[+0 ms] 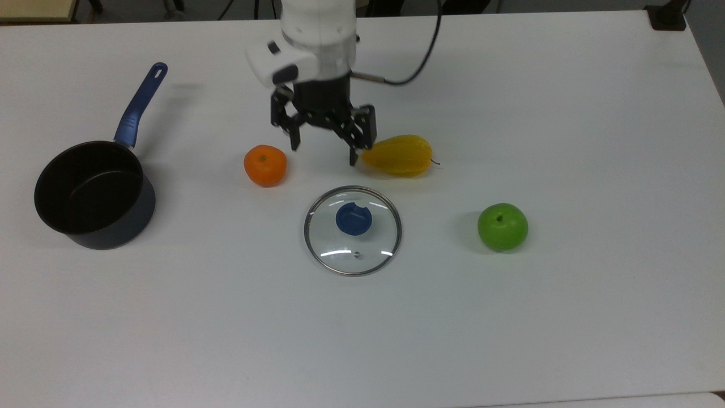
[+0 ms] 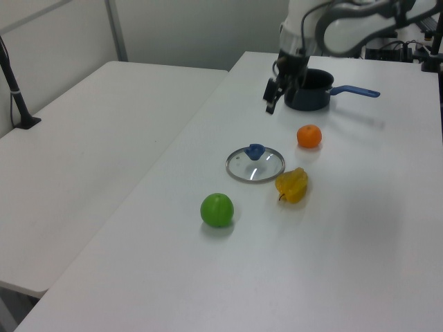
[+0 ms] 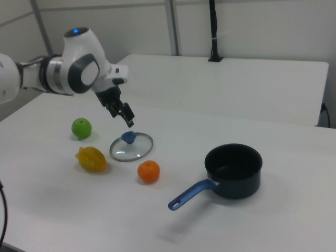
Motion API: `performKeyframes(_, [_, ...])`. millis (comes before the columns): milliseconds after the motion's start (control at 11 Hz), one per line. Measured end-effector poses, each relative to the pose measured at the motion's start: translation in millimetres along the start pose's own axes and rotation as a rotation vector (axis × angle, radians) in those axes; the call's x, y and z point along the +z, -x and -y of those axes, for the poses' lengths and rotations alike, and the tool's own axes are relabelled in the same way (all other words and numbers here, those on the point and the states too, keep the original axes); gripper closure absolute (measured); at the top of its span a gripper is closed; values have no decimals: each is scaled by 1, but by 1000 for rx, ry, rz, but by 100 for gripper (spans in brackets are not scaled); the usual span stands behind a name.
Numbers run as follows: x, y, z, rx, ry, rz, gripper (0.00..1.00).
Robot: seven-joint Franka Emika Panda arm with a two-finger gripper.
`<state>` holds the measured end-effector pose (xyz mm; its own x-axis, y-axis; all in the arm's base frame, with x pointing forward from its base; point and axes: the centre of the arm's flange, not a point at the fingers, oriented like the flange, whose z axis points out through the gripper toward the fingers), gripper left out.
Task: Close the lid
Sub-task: 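Lower the gripper onto the blue knob and close on it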
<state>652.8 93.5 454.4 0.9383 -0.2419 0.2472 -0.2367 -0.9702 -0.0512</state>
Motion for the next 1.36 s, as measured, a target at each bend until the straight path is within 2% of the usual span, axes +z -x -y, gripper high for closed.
performKeyframes(272, [60,5,24,-2,32,-33,0])
performKeyframes(545, [100,13,38,0,57,-42,0])
performKeyframes(999, [125,16,49,32,27,-83,0])
performKeyframes(1271, [124,15,50,6,40,-102,14])
performKeyframes(1362, [123,15,51,1,40,-109,30])
